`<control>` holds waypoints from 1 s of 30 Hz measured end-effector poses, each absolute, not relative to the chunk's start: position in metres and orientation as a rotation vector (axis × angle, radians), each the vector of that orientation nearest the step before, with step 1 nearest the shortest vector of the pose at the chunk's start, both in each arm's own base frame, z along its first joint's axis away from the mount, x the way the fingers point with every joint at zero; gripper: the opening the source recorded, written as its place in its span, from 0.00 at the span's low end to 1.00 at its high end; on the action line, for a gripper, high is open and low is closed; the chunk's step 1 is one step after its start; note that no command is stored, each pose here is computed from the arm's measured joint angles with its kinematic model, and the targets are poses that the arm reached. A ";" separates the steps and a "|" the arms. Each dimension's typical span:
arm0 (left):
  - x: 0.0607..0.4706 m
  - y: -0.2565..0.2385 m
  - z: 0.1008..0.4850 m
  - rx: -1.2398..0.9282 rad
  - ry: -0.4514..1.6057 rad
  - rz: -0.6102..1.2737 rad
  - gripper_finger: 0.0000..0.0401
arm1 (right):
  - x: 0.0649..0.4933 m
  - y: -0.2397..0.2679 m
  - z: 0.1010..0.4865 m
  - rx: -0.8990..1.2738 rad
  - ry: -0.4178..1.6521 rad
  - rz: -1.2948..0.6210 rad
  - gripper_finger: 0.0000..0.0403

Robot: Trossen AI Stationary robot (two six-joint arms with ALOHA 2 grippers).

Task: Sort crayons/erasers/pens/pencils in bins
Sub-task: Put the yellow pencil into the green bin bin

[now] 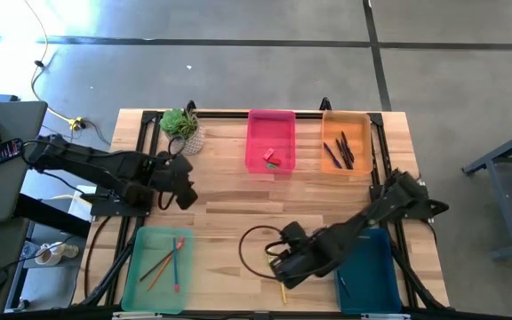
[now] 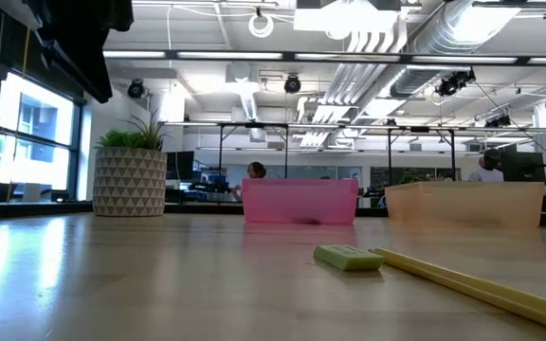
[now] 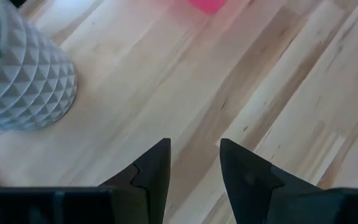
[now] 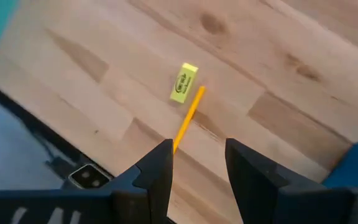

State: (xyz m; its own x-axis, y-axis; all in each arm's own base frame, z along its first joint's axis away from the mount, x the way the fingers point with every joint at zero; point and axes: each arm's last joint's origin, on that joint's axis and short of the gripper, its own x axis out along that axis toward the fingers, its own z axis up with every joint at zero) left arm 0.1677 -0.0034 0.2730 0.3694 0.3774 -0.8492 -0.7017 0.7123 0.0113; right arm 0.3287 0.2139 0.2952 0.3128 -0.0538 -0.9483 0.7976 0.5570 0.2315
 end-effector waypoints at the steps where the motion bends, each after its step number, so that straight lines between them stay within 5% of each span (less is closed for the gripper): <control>1: 0.165 -0.001 0.273 -0.392 0.976 0.719 0.32 | 0.334 0.215 0.291 0.817 1.130 -0.667 0.34; 30: 0.154 0.038 0.277 -0.310 1.070 0.669 0.32 | 0.393 0.247 0.169 0.988 1.347 -0.830 0.34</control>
